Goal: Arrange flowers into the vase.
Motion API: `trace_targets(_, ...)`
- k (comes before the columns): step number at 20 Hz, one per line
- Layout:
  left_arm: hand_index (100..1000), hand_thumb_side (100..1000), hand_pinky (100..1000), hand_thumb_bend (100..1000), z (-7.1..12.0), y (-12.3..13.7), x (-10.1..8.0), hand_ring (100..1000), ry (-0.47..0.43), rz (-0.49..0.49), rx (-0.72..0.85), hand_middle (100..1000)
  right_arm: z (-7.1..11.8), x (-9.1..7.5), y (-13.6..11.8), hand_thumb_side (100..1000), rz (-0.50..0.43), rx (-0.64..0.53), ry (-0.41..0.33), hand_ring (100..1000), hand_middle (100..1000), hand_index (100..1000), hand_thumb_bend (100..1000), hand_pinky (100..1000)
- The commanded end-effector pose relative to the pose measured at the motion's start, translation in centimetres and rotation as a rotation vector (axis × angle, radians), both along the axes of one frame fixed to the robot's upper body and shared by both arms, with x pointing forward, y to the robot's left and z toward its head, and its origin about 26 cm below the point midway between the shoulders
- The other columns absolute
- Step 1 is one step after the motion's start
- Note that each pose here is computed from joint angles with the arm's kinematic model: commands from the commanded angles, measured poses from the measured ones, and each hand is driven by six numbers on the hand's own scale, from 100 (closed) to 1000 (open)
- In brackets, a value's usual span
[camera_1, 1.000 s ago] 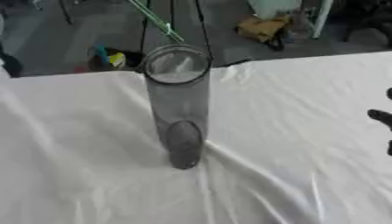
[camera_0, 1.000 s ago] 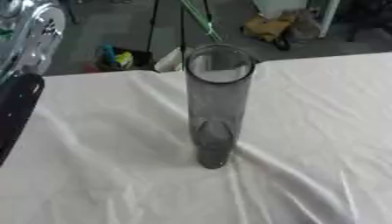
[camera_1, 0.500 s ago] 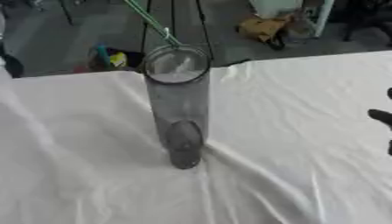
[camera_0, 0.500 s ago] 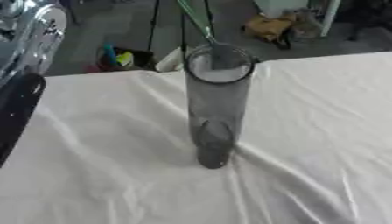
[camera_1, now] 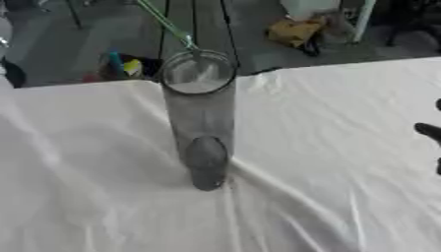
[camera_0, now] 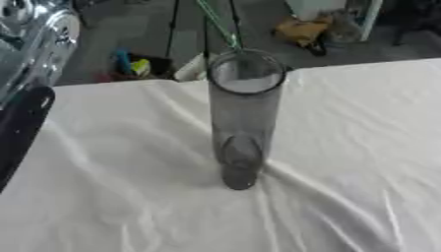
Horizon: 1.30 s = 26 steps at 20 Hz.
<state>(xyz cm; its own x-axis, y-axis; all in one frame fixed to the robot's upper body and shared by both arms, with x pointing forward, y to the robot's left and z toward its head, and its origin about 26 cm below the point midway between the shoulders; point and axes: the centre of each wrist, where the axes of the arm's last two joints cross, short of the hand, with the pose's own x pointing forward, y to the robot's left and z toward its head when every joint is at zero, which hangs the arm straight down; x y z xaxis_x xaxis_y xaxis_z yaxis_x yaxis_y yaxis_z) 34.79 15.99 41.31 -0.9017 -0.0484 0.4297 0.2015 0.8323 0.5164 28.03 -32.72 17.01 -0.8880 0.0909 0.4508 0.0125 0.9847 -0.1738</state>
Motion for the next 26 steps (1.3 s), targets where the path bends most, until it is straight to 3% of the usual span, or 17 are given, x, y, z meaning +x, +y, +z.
trace_targets(1,364,566,100,100,0.9,0.0,-0.4,100,-0.031,0.001,0.004,100,0.7,-0.2,0.1,1000,0.003,-0.018,-0.025,946,311,490,100,798)
trace_targets(11,365,568,100,100,2.8,0.0,-0.8,100,-0.141,0.038,-0.085,100,0.5,-0.4,-0.1,1000,0.004,-0.024,-0.009,938,313,490,100,796)
trace_targets(20,364,570,100,100,2.8,-0.5,-0.5,100,-0.024,0.003,-0.041,100,0.3,-0.6,-0.5,1000,0.002,-0.015,0.012,927,316,489,100,793)
trace_targets(26,364,574,100,100,2.7,-0.4,-0.6,100,0.008,0.007,-0.011,100,0.3,-0.7,-0.7,1000,0.001,-0.006,0.019,923,317,489,100,791)
